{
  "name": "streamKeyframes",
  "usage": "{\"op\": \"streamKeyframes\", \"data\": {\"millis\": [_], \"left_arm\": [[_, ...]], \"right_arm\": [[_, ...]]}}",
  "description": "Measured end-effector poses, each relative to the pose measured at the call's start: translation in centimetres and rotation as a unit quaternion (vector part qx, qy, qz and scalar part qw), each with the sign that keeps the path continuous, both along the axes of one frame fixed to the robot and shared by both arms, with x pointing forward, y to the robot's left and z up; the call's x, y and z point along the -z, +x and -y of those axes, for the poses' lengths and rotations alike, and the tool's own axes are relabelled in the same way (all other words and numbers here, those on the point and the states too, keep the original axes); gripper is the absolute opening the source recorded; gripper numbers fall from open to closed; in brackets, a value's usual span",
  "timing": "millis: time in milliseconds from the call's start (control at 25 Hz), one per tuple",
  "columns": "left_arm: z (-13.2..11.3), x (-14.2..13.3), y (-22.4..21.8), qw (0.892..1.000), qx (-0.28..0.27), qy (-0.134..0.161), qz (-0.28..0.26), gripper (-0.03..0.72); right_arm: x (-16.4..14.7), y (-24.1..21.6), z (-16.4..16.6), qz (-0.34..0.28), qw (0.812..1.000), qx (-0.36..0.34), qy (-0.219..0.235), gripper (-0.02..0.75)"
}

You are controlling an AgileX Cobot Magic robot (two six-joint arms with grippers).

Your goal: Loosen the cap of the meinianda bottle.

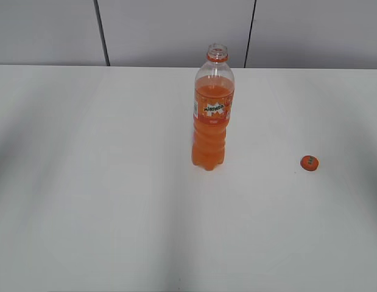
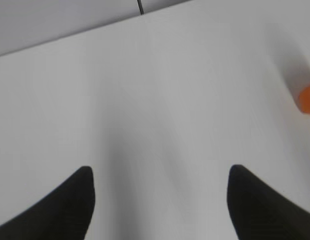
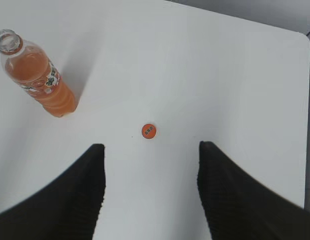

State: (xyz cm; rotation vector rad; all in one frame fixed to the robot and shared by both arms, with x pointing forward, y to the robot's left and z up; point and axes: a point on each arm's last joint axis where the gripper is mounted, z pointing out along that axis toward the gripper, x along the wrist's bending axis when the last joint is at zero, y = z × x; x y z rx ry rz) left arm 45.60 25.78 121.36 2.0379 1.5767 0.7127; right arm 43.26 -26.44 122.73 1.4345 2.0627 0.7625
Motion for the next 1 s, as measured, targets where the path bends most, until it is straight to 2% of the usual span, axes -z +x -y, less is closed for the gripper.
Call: {"op": "streamKeyframes", "data": {"millis": [120, 280, 400, 600, 800, 1000], "left_arm": [[-0.5, 2.6, -2.1, 0.999, -0.007, -0.003, -0.035, 0.501], [-1.1, 5.9, -5.4, 0.998, -0.01, -0.008, -0.063, 0.501], [-1.5, 8.2, -7.4, 0.998, -0.007, -0.012, -0.06, 0.501], [-2.2, 10.9, -10.5, 0.999, -0.002, -0.023, -0.022, 0.501], [-2.6, 13.2, -12.2, 0.999, -0.001, -0.024, -0.021, 0.501], [-2.8, 15.1, -13.3, 0.999, -0.001, -0.026, -0.032, 0.501]], "right_arm": [[0.3, -2.4, 0.3, 0.01, 1.0, -0.001, 0.001, 0.442], [2.8, -5.0, 0.7, -0.004, 1.0, 0.0, -0.001, 0.442], [5.2, -6.8, 1.0, 0.004, 1.0, 0.001, 0.001, 0.442], [10.3, -8.3, 1.3, -0.025, 1.0, 0.002, -0.003, 0.442], [14.9, -9.8, 1.5, -0.078, 0.997, 0.002, -0.009, 0.442], [17.6, -10.8, 1.5, -0.106, 0.994, 0.001, -0.005, 0.442]]}}
